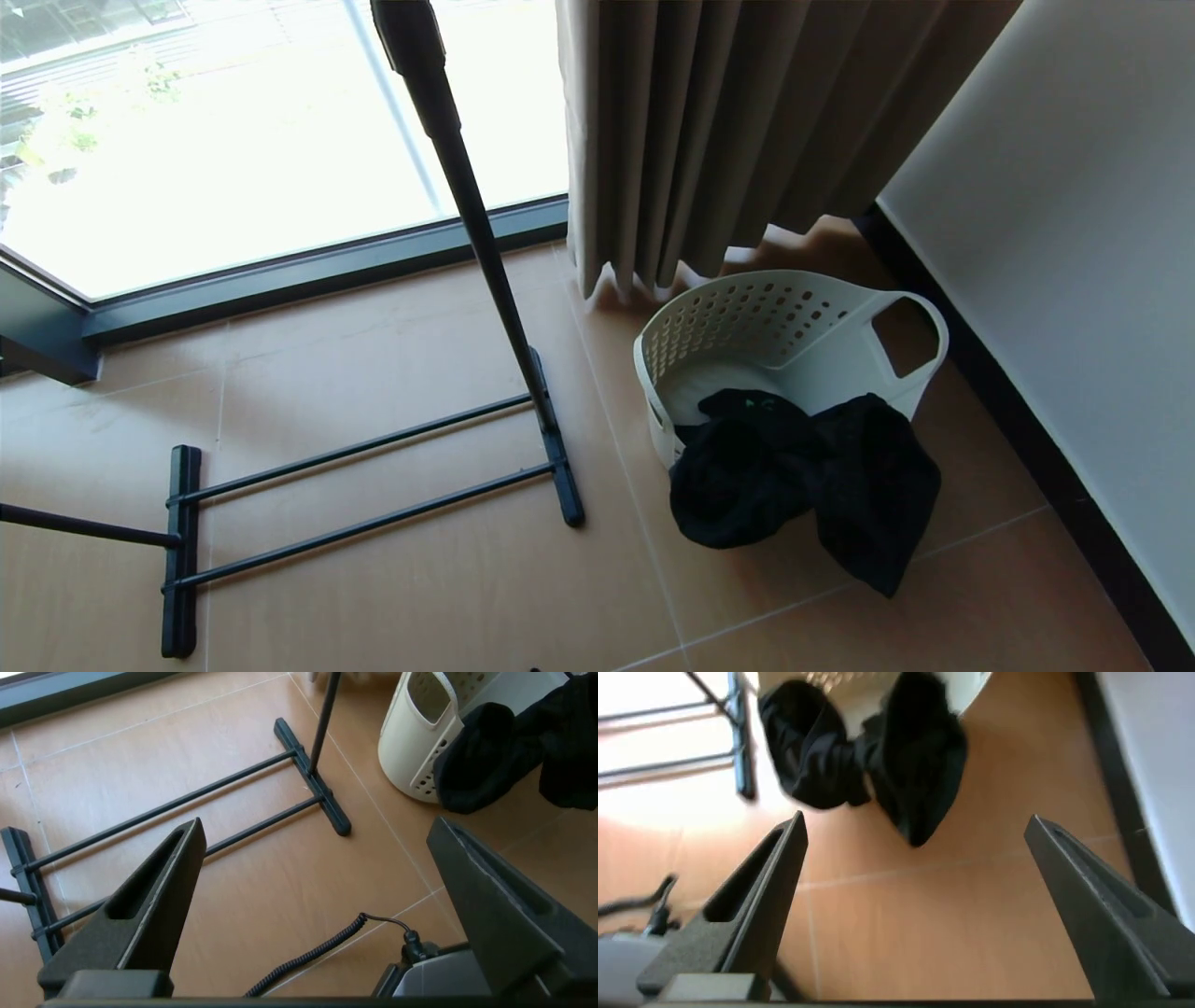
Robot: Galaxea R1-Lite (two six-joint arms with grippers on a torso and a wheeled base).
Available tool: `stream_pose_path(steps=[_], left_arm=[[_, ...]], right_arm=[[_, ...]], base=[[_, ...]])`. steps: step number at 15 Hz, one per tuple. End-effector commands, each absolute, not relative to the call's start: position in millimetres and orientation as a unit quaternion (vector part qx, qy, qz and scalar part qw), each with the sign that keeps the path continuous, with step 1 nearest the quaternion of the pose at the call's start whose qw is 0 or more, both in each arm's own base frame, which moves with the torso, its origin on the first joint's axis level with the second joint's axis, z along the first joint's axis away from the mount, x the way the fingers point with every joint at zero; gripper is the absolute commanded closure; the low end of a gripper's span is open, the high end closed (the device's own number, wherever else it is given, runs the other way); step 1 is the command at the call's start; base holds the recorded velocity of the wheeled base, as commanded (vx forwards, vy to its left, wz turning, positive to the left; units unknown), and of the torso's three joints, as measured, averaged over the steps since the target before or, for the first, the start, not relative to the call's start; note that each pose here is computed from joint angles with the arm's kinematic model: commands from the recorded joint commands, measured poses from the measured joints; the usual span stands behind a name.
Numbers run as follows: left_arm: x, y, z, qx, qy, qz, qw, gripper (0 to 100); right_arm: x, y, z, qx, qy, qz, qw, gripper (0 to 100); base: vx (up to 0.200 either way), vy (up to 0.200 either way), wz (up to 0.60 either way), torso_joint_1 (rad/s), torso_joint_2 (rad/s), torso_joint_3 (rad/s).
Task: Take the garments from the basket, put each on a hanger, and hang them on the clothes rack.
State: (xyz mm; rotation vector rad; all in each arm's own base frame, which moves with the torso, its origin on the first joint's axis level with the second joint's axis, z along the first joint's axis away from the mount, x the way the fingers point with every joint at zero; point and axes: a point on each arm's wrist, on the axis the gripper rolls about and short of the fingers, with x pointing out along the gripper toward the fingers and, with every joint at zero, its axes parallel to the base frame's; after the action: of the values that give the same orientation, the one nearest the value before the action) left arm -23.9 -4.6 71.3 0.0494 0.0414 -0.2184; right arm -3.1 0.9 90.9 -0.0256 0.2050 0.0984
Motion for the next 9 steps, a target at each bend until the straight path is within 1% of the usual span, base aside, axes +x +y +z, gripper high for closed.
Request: stream_pose_path(steps=[1,2,3,5,6,8,9], left_arm=[[-24,-5,71,0.026,0.022,-0.109,0.993,0],[-24,-5,71,0.023,0.022,-0.109,0.994,0],[-24,-5,71,0.022,0.022,-0.109,0.994,0],[-24,-5,71,0.023,0.022,-0.11,0.993,0],[-24,-5,71,0.023,0.022,-0.11,0.993,0],[-24,-5,71,0.023,0.022,-0.11,0.993,0],[-24,-5,71,0.023,0.022,-0.11,0.993,0]], right_arm=[[48,9,121,-0.049,0.221,0.116,0.967,0],[62,11,127,-0.08,0.24,0.121,0.96,0],[81,13,136,-0.132,0.252,0.133,0.949,0],[105,16,144,-0.194,0.264,0.151,0.933,0],[127,19,149,-0.247,0.273,0.172,0.914,0],[147,22,150,-0.312,0.277,0.195,0.888,0],[163,23,150,-0.36,0.28,0.21,0.865,0]], base=[[0.0,0.0,0.0,0.0,0.0,0.0],[0.0,0.0,0.0,0.0,0.0,0.0],[0.0,0.0,0.0,0.0,0.0,0.0],[0.0,0.0,0.0,0.0,0.0,0.0],[0.0,0.0,0.0,0.0,0.0,0.0],[0.0,0.0,0.0,0.0,0.0,0.0],[0.0,0.0,0.0,0.0,0.0,0.0]])
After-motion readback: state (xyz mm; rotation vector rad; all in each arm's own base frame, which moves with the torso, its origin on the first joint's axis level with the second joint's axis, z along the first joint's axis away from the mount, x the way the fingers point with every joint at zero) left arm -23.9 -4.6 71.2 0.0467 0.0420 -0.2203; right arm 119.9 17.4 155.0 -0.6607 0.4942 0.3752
